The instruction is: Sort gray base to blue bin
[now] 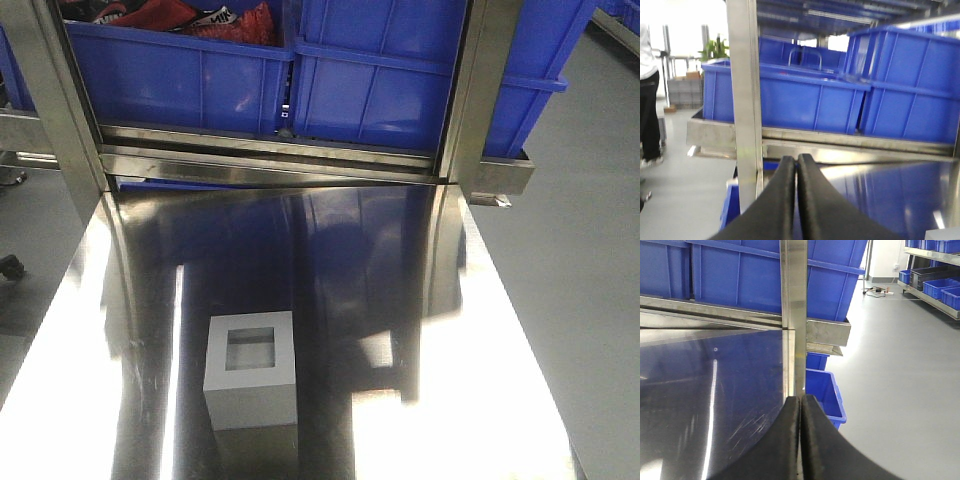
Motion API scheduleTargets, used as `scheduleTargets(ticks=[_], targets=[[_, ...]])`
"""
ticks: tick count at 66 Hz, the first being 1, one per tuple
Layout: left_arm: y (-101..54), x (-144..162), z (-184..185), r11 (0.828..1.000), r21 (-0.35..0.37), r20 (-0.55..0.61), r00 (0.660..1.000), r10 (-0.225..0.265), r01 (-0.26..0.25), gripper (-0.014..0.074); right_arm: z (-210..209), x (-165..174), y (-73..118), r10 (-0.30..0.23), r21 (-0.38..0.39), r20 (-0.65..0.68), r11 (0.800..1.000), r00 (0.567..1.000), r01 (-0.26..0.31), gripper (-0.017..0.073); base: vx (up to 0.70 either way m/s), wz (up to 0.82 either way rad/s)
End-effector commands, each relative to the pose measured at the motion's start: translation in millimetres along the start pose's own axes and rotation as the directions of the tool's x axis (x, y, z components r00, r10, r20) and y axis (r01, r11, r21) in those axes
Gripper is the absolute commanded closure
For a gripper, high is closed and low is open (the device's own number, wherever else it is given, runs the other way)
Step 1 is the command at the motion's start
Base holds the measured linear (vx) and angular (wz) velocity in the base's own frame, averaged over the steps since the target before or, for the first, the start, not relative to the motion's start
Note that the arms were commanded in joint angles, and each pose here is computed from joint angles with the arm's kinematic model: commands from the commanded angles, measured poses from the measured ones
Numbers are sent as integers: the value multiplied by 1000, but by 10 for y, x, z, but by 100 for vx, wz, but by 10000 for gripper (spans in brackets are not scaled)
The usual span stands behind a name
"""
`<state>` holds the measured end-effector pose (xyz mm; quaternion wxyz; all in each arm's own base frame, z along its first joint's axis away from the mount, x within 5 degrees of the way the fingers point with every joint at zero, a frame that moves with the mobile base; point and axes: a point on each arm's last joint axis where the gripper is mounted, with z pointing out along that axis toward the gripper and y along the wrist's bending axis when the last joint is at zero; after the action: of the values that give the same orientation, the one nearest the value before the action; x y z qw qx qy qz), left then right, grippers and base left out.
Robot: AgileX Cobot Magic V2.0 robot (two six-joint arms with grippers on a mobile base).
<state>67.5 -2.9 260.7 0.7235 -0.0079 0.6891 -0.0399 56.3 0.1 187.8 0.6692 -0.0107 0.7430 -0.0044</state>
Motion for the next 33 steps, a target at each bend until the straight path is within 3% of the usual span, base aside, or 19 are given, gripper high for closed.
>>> scheduleTargets(ticks=[1,12,22,33], targets=[[-21,-297,138,1000,2,1,1000,-8,8,599,-1,-25,0,-11,3,71,1000,997,11,568,0,0],[-31,-457,391,1000,-12,-168,986,-6,4,599,-1,-25,0,-11,3,71,1000,997,11,568,0,0],[-32,-492,613,1000,-27,-343,939,-9,0,599,-1,-25,0,-11,3,71,1000,997,11,568,0,0],[-29,-449,757,999,-33,-427,904,-11,-3,599,-1,-25,0,-11,3,71,1000,997,11,568,0,0]])
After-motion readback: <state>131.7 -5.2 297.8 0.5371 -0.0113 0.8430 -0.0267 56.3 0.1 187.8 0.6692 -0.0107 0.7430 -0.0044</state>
